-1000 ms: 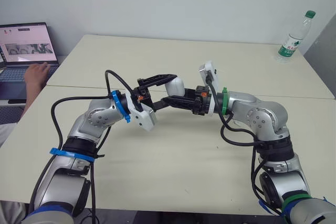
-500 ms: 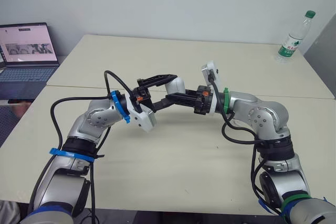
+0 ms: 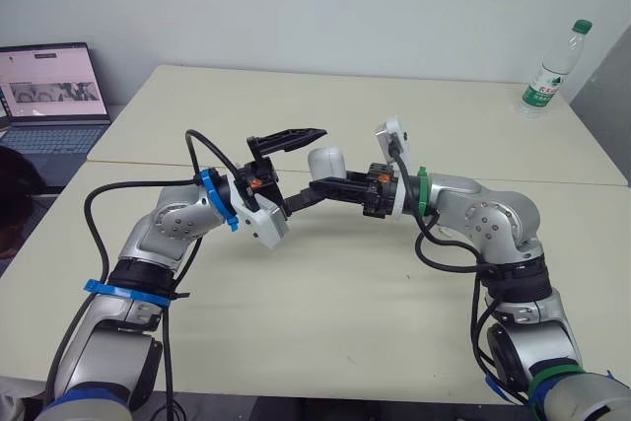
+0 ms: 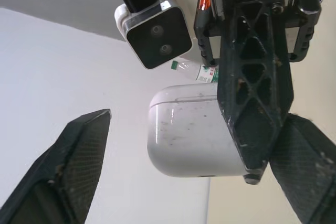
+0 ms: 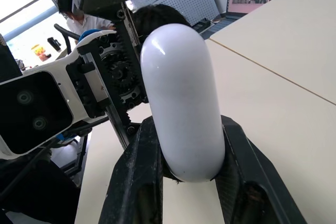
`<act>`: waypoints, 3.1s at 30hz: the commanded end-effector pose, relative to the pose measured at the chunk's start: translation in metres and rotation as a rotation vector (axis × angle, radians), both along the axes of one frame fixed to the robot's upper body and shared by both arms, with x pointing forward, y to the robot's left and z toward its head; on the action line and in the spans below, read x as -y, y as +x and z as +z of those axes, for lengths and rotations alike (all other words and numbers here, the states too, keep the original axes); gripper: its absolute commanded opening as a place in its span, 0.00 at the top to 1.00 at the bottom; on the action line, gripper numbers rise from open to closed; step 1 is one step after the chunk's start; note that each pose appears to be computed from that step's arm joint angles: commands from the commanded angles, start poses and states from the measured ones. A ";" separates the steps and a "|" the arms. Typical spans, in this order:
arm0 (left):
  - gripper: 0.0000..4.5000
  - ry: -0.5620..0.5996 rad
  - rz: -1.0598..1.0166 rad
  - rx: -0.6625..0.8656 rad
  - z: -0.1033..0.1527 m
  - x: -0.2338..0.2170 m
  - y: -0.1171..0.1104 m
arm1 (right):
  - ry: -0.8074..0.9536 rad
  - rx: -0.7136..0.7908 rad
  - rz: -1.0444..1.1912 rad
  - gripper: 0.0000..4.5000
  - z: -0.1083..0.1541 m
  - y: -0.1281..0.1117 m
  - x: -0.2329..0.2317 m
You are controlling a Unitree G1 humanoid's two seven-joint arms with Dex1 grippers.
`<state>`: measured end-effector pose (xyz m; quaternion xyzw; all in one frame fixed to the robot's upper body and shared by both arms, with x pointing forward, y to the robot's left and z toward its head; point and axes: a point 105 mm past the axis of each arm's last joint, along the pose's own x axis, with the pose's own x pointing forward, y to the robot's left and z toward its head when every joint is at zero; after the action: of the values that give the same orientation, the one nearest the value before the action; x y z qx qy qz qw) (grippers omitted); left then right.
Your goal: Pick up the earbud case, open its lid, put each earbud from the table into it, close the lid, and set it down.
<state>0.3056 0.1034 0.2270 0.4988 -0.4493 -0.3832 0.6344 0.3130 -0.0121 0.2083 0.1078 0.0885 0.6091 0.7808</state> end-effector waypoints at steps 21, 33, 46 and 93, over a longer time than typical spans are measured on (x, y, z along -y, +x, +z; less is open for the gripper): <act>0.33 0.249 0.146 -1.111 0.014 -0.035 0.011 | -0.383 0.493 0.043 0.79 -0.028 0.009 0.001; 0.46 0.406 0.161 -1.197 -0.011 -0.013 0.008 | -0.486 0.543 0.093 0.79 -0.033 0.003 -0.008; 0.46 0.385 0.198 -1.175 -0.017 -0.002 0.016 | -0.493 0.567 0.097 0.79 -0.028 0.005 -0.014; 0.82 -0.645 -0.081 -1.187 0.000 0.006 0.018 | -0.194 0.763 -0.104 0.02 0.062 0.005 0.050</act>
<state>0.3297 0.0971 0.2115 -0.0244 -0.1039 -0.4706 0.8759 0.3255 -0.0649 0.2546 -0.1735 -0.1152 0.5526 0.8070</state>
